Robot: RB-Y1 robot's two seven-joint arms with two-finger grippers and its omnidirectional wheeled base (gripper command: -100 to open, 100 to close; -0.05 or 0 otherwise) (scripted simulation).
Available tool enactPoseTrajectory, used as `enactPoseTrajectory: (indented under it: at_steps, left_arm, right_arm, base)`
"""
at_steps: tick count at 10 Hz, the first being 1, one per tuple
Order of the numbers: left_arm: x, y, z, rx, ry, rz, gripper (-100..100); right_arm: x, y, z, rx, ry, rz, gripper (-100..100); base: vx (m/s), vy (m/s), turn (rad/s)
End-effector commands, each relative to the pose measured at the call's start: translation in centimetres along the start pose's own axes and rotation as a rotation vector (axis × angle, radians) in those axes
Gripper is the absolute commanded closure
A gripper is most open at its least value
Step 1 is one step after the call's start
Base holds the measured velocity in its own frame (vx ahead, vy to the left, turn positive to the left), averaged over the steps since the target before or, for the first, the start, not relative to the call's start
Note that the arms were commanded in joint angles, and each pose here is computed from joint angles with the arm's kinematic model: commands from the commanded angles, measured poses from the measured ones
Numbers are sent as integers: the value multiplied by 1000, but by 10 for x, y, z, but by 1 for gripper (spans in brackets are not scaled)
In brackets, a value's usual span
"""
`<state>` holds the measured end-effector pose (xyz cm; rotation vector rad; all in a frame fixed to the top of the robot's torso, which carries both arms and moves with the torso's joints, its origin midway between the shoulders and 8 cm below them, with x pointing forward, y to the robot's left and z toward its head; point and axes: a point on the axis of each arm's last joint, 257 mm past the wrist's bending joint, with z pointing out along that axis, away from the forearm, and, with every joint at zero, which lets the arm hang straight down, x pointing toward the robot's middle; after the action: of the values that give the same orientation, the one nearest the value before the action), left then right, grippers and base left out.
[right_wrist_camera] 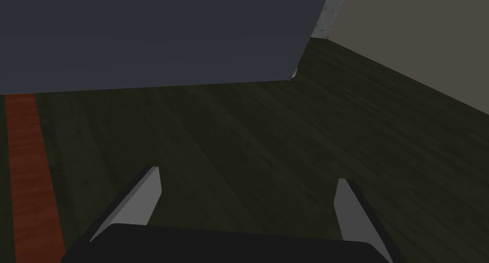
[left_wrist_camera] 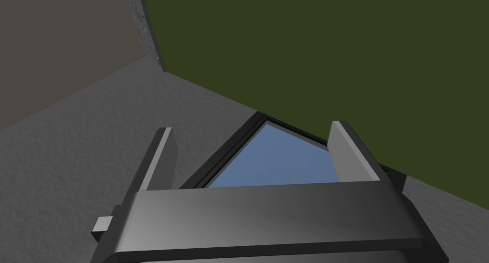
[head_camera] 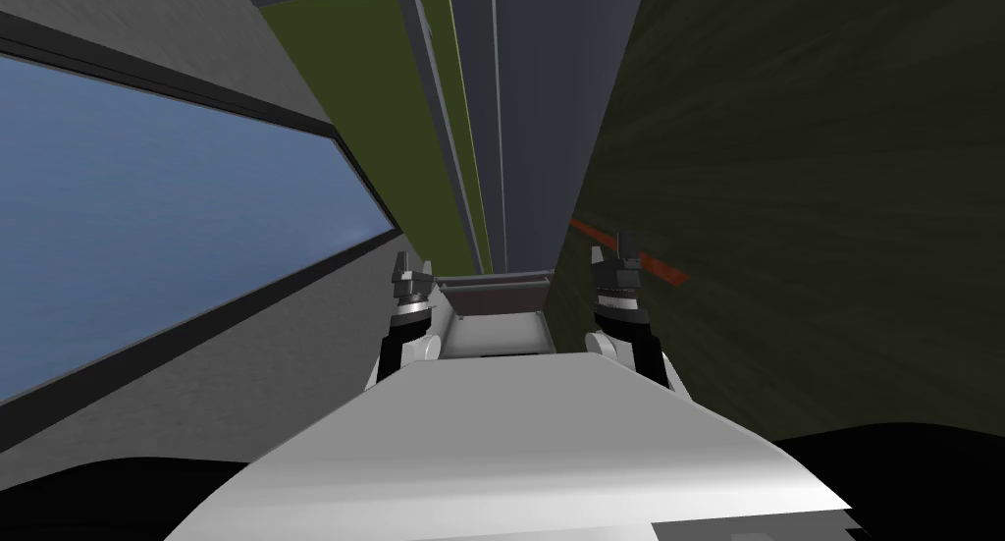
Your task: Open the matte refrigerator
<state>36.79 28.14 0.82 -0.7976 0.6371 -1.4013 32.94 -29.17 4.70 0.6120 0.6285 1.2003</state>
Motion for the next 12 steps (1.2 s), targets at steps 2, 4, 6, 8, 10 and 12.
enactPoseTrajectory:
  at_steps: [2, 4, 6, 8, 10, 12]
  left_arm:
    - [0, 0, 0, 0, 0, 0, 0]
    - [0, 0, 0, 0, 0, 0, 0]
    - [0, 0, 0, 0, 0, 0, 0]
    - [0, 0, 0, 0, 0, 0, 0]
    - [2, 10, -2, -15, 33, 21, -100]
    - [2, 23, -6, -31, 55, 38, -100]
  right_arm:
    - [0, 0, 0, 0, 0, 0, 0]
    - [0, 0, 0, 0, 0, 0, 0]
    - [0, 0, 0, 0, 0, 0, 0]
    - [0, 0, 0, 0, 0, 0, 0]
    - [0, 0, 0, 0, 0, 0, 0]
    - [0, 0, 0, 0, 0, 0, 0]
  base:
    - [0, 0, 0]
    - [0, 0, 0]
    - [0, 0, 0]
    - [0, 0, 0]
    - [13, 4, -7]
    - [44, 18, -21]
